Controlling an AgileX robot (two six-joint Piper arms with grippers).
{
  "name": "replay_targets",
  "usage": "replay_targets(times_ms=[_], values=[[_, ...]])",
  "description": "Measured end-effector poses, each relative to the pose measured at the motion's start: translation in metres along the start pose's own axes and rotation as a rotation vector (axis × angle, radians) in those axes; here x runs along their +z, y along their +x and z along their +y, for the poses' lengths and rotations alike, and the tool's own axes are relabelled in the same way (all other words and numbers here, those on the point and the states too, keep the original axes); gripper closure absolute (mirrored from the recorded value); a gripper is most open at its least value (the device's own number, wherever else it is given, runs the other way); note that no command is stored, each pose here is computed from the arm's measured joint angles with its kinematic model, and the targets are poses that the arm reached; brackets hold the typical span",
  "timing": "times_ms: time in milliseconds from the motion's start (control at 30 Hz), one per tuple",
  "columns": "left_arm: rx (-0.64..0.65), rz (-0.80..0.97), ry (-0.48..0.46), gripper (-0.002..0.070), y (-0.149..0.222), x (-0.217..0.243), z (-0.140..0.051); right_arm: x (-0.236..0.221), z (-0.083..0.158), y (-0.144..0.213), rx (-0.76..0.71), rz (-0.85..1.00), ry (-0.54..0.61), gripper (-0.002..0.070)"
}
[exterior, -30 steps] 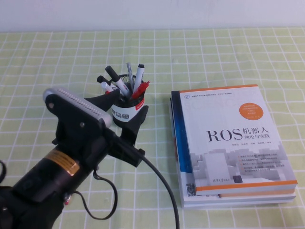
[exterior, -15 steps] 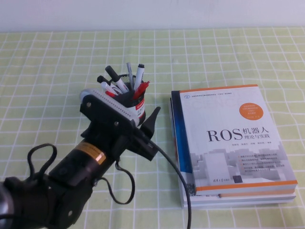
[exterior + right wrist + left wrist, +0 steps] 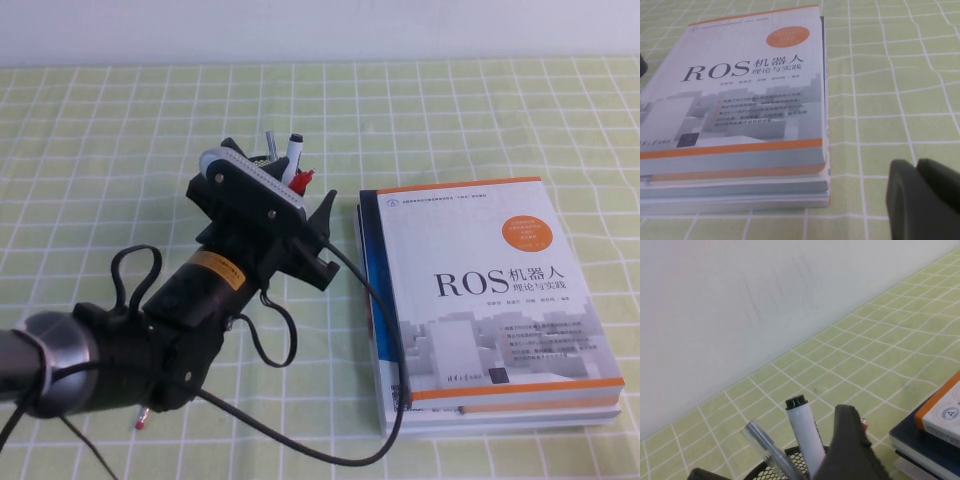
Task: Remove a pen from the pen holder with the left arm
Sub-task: Pick up the pen from the pen holder
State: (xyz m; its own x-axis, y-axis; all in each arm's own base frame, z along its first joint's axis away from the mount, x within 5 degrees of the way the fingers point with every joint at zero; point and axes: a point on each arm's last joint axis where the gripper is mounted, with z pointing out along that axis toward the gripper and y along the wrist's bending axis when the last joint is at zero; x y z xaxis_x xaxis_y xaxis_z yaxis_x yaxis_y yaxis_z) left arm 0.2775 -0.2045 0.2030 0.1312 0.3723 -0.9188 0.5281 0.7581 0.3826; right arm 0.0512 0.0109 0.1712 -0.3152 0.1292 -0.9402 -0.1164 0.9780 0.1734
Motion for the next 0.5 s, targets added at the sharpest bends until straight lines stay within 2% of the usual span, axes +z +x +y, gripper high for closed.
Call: replay_targets(times_ms=[500], values=[[0.021,0.042,0.020,0.0278,0.008,0.031,0.002,0.000,0.000,0.000,0.000,0.000,0.000,0.0688]])
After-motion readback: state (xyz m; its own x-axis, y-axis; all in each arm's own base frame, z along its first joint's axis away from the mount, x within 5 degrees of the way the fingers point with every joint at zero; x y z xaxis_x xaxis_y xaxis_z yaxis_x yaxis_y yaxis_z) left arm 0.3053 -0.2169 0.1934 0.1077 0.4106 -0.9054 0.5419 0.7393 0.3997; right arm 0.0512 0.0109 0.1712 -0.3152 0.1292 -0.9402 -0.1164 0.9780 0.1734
